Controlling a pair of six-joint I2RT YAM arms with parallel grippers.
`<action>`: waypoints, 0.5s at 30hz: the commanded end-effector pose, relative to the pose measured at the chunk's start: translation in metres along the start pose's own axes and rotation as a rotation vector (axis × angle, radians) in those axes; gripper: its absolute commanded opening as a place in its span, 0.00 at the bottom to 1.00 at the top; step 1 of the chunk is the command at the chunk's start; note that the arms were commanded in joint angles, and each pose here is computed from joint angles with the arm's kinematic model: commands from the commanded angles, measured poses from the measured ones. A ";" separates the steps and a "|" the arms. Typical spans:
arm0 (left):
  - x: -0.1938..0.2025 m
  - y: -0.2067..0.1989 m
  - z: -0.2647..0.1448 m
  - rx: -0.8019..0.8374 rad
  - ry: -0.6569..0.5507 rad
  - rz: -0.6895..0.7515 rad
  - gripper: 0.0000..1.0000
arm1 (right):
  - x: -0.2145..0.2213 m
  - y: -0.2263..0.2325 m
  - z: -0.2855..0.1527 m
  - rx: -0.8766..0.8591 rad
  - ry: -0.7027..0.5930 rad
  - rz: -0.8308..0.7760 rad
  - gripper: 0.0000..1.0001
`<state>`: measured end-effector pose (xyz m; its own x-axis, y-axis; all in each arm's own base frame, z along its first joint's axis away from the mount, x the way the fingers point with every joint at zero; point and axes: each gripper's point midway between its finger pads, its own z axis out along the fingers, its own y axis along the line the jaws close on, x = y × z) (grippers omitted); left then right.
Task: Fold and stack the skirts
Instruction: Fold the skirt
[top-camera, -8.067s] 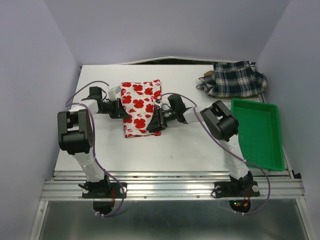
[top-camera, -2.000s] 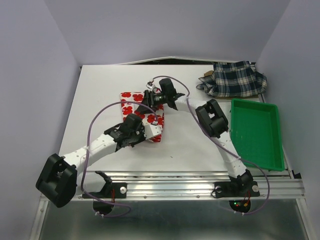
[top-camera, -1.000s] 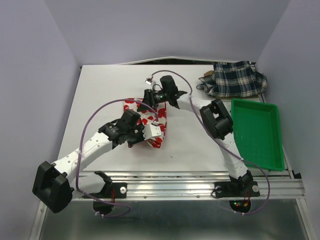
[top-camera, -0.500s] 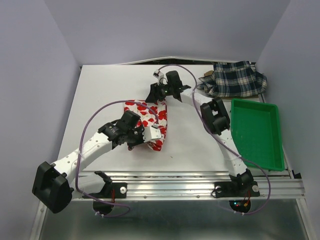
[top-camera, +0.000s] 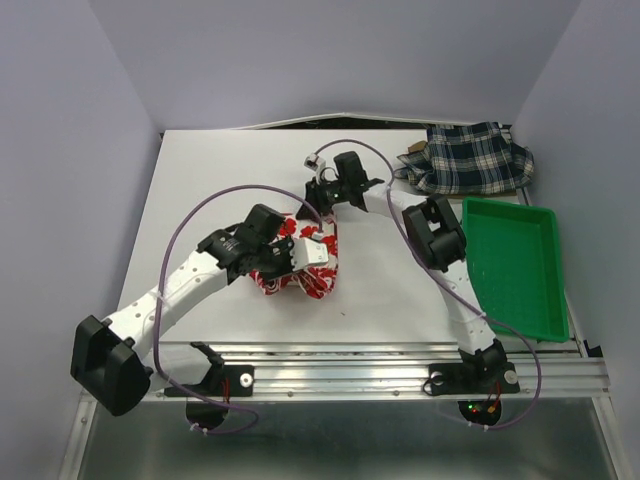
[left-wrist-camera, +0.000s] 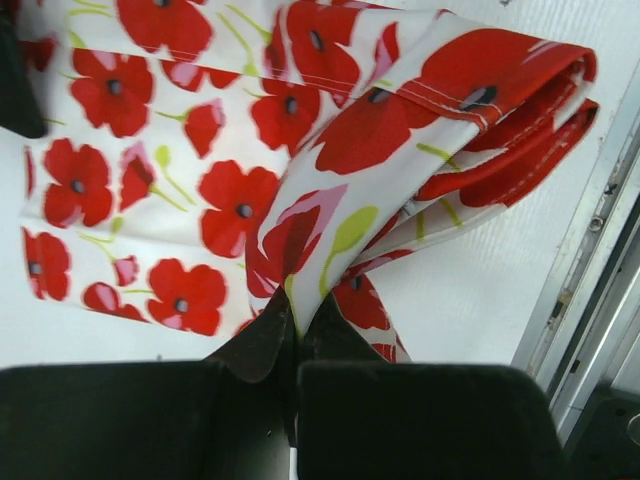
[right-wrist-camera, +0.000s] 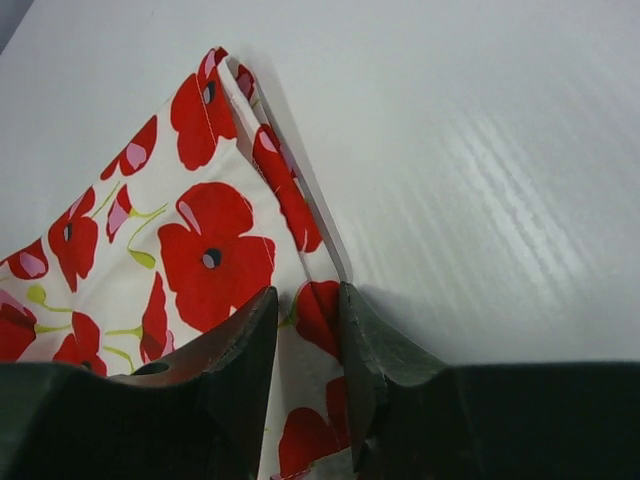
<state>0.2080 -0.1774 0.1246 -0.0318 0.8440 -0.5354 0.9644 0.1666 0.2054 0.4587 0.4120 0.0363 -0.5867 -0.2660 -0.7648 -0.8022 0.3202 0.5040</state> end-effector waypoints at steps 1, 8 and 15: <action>-0.033 0.028 -0.013 -0.047 -0.037 0.027 0.00 | 0.053 0.017 -0.004 -0.039 0.122 0.074 0.37; -0.047 0.049 -0.006 -0.062 -0.028 0.042 0.00 | 0.058 0.050 -0.009 -0.125 0.128 0.078 0.35; -0.035 0.076 0.012 -0.052 0.020 0.030 0.01 | 0.071 0.070 -0.015 -0.174 0.141 0.098 0.34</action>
<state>0.2600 -0.1997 0.1363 -0.0404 0.8640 -0.5018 0.9625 0.1686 0.2127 0.3837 0.4050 0.0348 -0.6328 -0.3306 -0.7002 -0.7712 0.1877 0.6083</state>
